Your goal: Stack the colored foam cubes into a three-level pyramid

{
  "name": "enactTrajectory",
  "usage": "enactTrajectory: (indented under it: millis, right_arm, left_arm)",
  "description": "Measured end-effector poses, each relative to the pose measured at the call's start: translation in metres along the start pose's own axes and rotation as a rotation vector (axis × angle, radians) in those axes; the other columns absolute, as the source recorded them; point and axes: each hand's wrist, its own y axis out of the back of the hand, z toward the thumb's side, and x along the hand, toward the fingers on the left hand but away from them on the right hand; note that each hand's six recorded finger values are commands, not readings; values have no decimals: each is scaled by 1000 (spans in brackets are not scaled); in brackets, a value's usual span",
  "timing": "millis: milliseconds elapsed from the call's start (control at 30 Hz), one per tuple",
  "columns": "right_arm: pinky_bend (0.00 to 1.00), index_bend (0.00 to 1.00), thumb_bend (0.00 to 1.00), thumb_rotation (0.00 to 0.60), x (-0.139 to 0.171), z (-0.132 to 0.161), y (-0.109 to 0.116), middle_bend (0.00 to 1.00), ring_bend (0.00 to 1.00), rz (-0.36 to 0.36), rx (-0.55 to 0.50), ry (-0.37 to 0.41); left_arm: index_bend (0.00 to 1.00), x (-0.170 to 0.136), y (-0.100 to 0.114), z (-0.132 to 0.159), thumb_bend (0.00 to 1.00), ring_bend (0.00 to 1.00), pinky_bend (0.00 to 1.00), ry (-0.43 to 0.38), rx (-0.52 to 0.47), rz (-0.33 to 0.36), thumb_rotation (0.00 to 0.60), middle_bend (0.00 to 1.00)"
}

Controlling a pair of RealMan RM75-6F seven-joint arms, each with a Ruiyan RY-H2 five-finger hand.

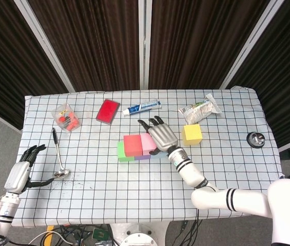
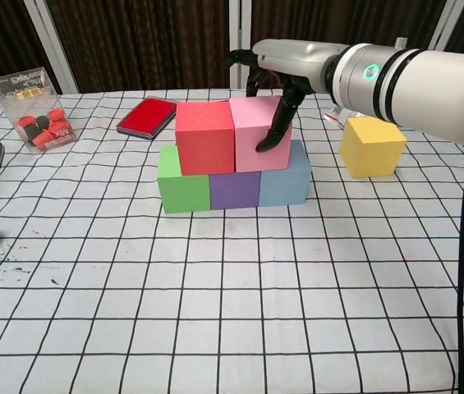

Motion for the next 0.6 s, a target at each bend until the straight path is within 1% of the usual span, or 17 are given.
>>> enactTrajectory:
  millis: [400,533,600]
  right_arm:
    - [0,0,90,600,-1,1,-2,505,96,5,1,1]
    - [0,0,39,600,0,1,-2,438,94,10,2,5]
    - [0,0,8,600,0,1,-2,373,88,12,0,5]
  left_arm:
    - [61,0,0,-1,0,0,61,1,0,0,600,118]
    - [62,0,0,0,0,0,61,-1,0,0,600,118]
    - [62,0,0,0,0,0,61,0,-1,-1,600,118]
